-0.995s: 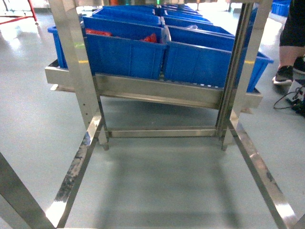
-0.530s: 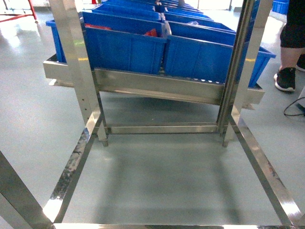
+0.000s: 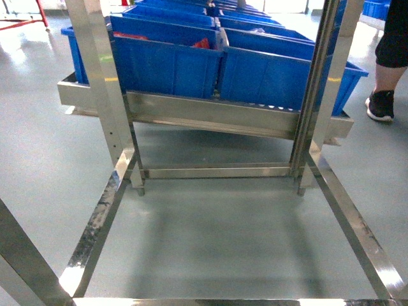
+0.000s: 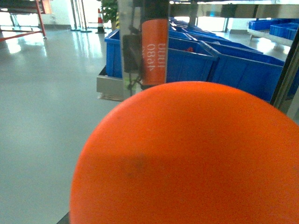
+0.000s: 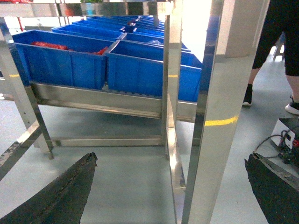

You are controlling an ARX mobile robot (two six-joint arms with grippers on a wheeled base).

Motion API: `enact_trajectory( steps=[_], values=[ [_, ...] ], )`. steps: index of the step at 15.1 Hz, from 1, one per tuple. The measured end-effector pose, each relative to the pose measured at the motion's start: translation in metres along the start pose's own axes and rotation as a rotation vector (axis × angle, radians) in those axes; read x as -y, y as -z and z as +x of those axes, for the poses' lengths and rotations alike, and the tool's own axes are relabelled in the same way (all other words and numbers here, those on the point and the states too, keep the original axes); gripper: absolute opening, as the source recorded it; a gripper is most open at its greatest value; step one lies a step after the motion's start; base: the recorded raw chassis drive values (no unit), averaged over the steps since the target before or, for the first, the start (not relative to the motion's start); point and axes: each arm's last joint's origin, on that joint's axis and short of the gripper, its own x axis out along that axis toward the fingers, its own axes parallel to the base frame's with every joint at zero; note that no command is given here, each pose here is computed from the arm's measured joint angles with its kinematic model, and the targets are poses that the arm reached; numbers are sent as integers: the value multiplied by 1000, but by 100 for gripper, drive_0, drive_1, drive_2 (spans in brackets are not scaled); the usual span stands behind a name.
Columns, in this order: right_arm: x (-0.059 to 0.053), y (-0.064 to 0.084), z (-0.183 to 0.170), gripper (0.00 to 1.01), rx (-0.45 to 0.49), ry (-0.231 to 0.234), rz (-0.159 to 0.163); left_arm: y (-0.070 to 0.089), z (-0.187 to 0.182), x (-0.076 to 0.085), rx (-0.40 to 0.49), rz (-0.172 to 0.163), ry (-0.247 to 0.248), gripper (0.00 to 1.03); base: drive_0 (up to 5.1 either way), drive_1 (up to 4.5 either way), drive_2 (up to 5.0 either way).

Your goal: Pick capacitor and pack into box

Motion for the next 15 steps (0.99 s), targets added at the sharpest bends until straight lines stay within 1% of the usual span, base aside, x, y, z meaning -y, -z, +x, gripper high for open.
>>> enact_trajectory(
  steps=[3, 15],
  values=[
    [0, 0, 0, 98, 3, 0, 0, 0, 0, 0, 0, 0, -3, 44, -462, 89, 385],
    [0, 0, 0, 98, 3, -1, 0, 0, 0, 0, 0, 0, -3, 44, -495, 249, 249]
  ],
)
